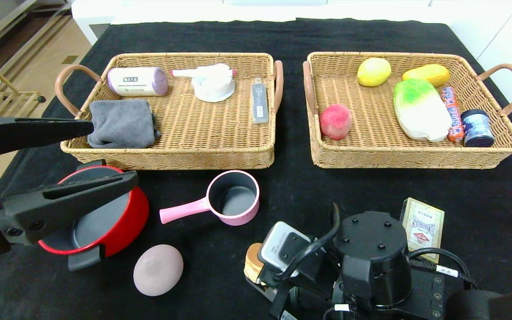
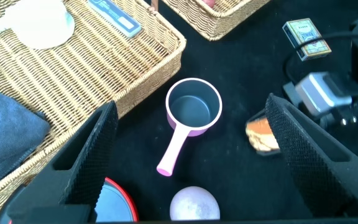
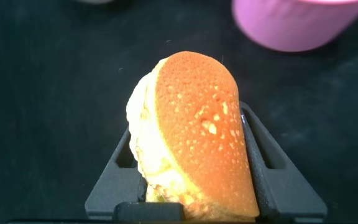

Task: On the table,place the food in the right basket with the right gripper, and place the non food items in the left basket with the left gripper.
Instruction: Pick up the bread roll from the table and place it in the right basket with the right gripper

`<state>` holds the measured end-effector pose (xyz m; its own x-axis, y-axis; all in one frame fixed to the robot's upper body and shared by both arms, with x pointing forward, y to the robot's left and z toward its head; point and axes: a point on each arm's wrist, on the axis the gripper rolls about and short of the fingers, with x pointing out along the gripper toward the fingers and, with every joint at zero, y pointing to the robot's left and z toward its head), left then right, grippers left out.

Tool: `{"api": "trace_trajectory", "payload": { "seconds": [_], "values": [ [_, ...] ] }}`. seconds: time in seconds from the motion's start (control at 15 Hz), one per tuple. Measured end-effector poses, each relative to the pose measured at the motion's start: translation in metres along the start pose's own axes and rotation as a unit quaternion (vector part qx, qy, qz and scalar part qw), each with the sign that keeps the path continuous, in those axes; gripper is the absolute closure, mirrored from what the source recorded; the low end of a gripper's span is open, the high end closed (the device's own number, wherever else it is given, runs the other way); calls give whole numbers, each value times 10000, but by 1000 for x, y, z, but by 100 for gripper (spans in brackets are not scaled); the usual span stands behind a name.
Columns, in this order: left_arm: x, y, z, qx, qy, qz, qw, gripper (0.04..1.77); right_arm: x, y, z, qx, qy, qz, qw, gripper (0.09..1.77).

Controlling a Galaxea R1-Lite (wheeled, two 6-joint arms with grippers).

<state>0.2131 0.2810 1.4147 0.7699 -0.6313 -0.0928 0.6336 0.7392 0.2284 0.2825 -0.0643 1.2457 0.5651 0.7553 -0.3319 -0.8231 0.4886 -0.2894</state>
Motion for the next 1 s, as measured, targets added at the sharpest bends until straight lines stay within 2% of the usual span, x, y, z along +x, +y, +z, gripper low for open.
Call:
{"api": "trace_trajectory", "payload": {
  "seconds": [0.47,0.73,1.0],
  "values": [
    [0,0,0,-4,10,-5,10000,9,-22,-32,20,258,-402,-483,9977,104],
    [0,0,-1,-4,17,-5,10000,9,-42,-60,34,621,-740,-942,9909,104],
    [1,0,-2,-13,44,-12,10000,9,-62,-85,47,802,-898,-1319,9839,104]
  ]
}}
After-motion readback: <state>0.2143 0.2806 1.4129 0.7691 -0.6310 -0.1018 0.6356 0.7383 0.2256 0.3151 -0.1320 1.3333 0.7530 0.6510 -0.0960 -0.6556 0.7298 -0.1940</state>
